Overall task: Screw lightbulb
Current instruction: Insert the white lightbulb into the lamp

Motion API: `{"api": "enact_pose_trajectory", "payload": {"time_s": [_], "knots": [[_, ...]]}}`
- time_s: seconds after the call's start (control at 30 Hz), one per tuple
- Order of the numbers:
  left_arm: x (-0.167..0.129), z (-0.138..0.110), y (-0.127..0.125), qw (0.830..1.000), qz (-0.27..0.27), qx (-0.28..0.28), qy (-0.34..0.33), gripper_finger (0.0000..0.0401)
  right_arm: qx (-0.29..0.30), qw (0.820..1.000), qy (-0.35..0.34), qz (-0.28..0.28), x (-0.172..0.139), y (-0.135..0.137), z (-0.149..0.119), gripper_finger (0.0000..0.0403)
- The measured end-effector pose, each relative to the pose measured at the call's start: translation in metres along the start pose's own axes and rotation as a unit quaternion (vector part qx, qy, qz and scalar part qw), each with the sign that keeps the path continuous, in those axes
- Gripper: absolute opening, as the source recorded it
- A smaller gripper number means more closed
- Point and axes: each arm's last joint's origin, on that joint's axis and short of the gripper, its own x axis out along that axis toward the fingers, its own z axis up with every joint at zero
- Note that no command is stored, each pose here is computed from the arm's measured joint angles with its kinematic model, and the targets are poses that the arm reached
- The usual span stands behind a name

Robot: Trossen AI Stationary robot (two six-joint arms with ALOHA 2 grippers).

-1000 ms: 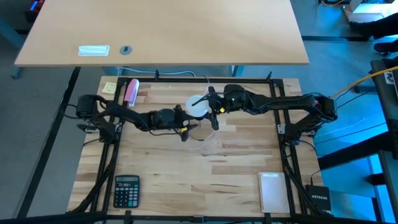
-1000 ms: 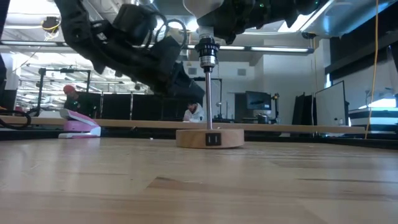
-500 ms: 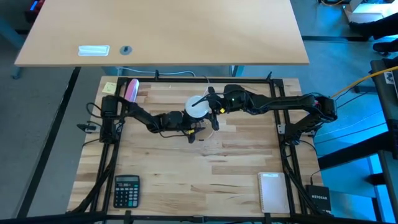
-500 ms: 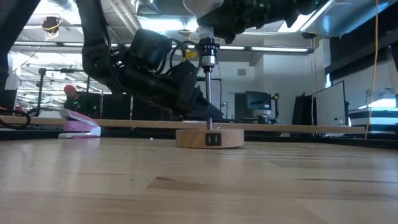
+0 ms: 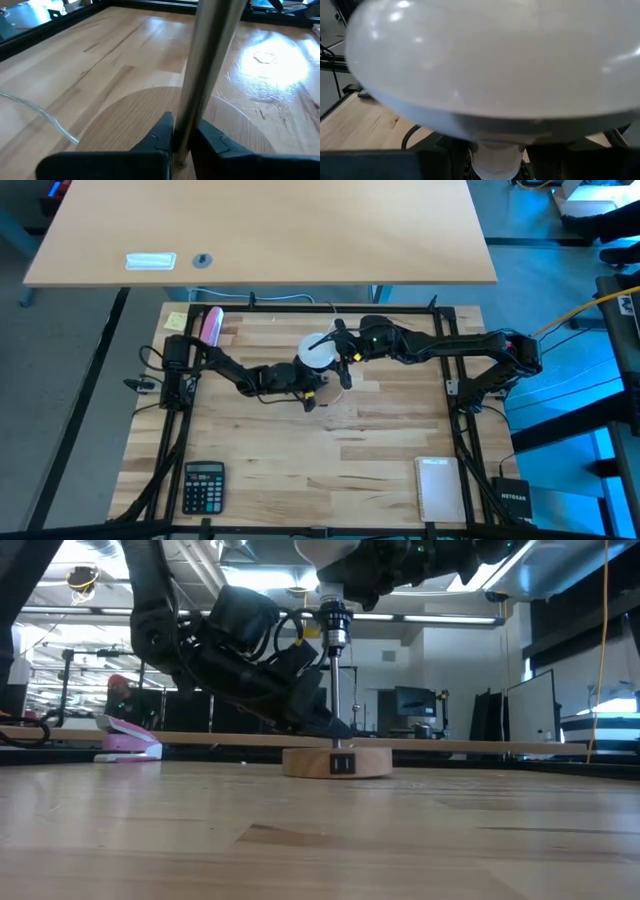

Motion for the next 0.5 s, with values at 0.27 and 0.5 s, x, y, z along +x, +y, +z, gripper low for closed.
{"api": "enact_pose_trajectory", "payload": {"time_s": [0.27, 0.5], "knots": [[-0.026, 0.029, -0.02, 0.998, -0.057, 0.009, 0.022, 0.0027, 0.0, 0.998, -0.036, 0.051, -0.009, 0.004, 0.018, 0.0161], [-0.049, 0.05, -0.035, 0.994, -0.104, 0.023, 0.023, 0.0027, 0.005, 0.987, -0.064, 0.144, -0.012, 0.008, 0.032, 0.0161]]}}
